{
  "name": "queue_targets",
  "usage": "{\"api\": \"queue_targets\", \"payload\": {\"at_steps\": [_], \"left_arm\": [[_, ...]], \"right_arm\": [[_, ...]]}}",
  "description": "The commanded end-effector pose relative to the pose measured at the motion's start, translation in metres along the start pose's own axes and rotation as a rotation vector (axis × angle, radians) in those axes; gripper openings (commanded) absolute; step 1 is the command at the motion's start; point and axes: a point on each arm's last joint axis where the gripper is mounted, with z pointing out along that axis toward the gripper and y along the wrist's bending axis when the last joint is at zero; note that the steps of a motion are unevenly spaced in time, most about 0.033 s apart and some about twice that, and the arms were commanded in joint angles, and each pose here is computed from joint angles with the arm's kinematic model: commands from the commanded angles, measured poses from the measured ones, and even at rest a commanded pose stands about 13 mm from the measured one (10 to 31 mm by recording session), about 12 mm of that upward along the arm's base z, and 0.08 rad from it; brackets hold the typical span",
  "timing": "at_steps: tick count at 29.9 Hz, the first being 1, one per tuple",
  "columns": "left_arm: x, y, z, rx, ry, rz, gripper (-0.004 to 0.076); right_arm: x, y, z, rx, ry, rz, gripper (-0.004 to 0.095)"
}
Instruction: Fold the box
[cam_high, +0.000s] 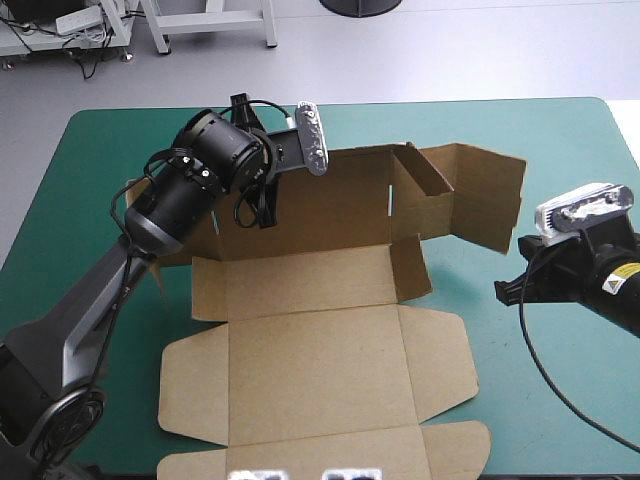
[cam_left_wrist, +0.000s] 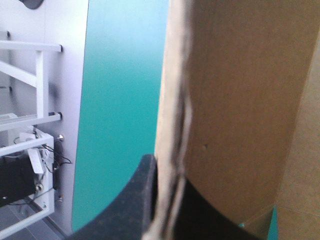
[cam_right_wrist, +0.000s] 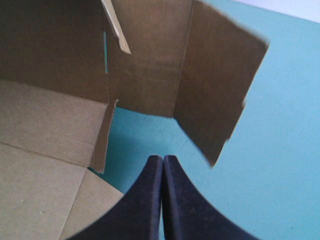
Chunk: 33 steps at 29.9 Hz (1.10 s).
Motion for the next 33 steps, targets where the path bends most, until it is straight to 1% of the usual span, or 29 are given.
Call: {"api": "queue_targets", "payload": {"at_steps": [1, 7, 14, 17, 18, 21, 24, 27, 31, 33], "left_arm": [[-0.003, 0.015, -0.035, -0.166, -0.118, 0.013, -0.0009], [-0.011, 0.021, -0.038, -0.235, -0.197, 0.016, -0.0009], [-0.006, 0.007, -0.024, -0.221, -0.195, 0.004, -0.0009], [-0.004, -0.003, -0.021, -0.304, -0.246, 0.005, -0.0009], [-0.001, -0.005, -0.025, -0.36, -0.261, 0.003, -0.0009], [0.002, -0.017, -0.025, -0.449, -0.294, 0.017, -0.0009], [0.005, -0.029, -0.02, -0.491, -0.287, 0.051, -0.0009], [0.008, -0.038, -0.009, -0.517, -0.259, 0.136, -0.0009], [0.008, -0.048, 0.003, -0.528, -0.276, 0.19, -0.0009], [0.008, -0.05, 0.006, -0.564, -0.274, 0.215, -0.0009]], "right_arm": [[-0.024, -0.001, -0.021, 0.026, -0.158, -0.02, -0.002], [-0.035, -0.001, -0.033, 0.039, -0.211, -0.027, -0.002], [-0.042, -0.007, -0.017, 0.06, -0.188, 0.008, -0.002], [-0.045, -0.01, -0.002, 0.064, -0.16, 0.01, -0.002], [-0.046, -0.012, 0.004, 0.067, -0.152, 0.011, -0.002], [-0.05, -0.015, 0.018, 0.07, -0.153, 0.017, -0.002], [-0.057, -0.017, 0.029, 0.064, -0.16, 0.032, -0.002], [-0.068, -0.019, 0.037, 0.052, -0.163, 0.045, -0.002], [-0.085, -0.022, 0.039, 0.055, -0.183, 0.029, -0.002], [-0.096, -0.023, 0.042, 0.055, -0.189, 0.026, -0.002]]}}
